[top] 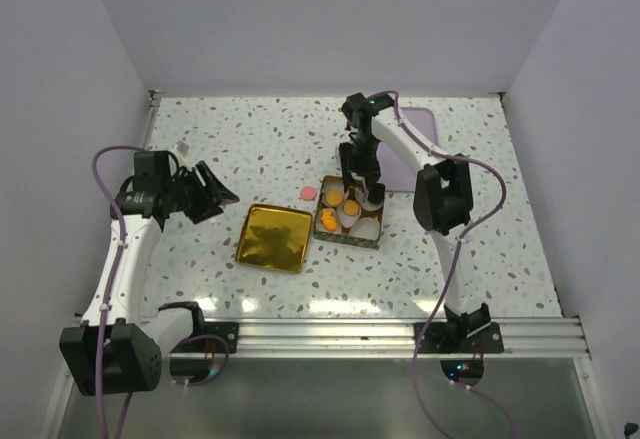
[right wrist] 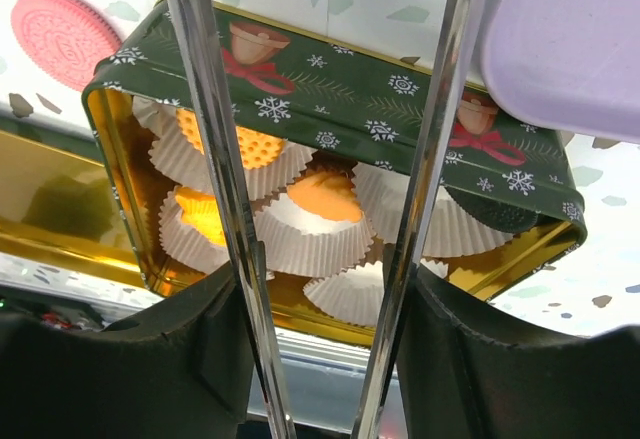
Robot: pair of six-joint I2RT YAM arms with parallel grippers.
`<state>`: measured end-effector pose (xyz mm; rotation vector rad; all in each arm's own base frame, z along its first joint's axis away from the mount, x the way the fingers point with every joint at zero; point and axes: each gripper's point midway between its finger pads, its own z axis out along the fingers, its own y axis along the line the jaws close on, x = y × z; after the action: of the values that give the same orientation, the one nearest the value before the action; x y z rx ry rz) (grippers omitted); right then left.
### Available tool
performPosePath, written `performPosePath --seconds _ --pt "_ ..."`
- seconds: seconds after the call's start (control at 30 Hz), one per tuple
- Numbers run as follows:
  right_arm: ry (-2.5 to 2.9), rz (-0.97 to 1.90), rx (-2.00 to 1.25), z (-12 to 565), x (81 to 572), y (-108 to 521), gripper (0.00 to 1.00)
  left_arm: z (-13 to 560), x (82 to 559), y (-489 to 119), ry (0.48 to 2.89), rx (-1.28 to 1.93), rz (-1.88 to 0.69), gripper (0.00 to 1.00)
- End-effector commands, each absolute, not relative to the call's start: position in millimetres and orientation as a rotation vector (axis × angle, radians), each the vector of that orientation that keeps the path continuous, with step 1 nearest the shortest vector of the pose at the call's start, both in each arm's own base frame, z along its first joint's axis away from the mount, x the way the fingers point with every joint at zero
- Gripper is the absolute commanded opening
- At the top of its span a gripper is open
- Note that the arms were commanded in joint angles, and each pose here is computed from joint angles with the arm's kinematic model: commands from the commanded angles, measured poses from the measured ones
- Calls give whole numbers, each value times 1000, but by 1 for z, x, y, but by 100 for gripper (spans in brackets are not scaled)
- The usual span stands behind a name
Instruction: Pack the cookies
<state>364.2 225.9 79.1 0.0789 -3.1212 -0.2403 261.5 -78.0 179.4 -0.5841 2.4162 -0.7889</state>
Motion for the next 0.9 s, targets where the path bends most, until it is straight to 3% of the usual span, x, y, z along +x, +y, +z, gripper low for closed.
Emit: performPosePath --seconds 0.0,0.33,0.87 --pt "-3137 -212 109 90 366 221 51 186 269 -74 2361 -536 -773 61" --pt "-3123 -254 125 97 364 226 32 186 274 -75 2345 -554 -788 61" --pt "-3251 -462 90 178 369 228 28 201 275 -74 2329 -541 -779 61"
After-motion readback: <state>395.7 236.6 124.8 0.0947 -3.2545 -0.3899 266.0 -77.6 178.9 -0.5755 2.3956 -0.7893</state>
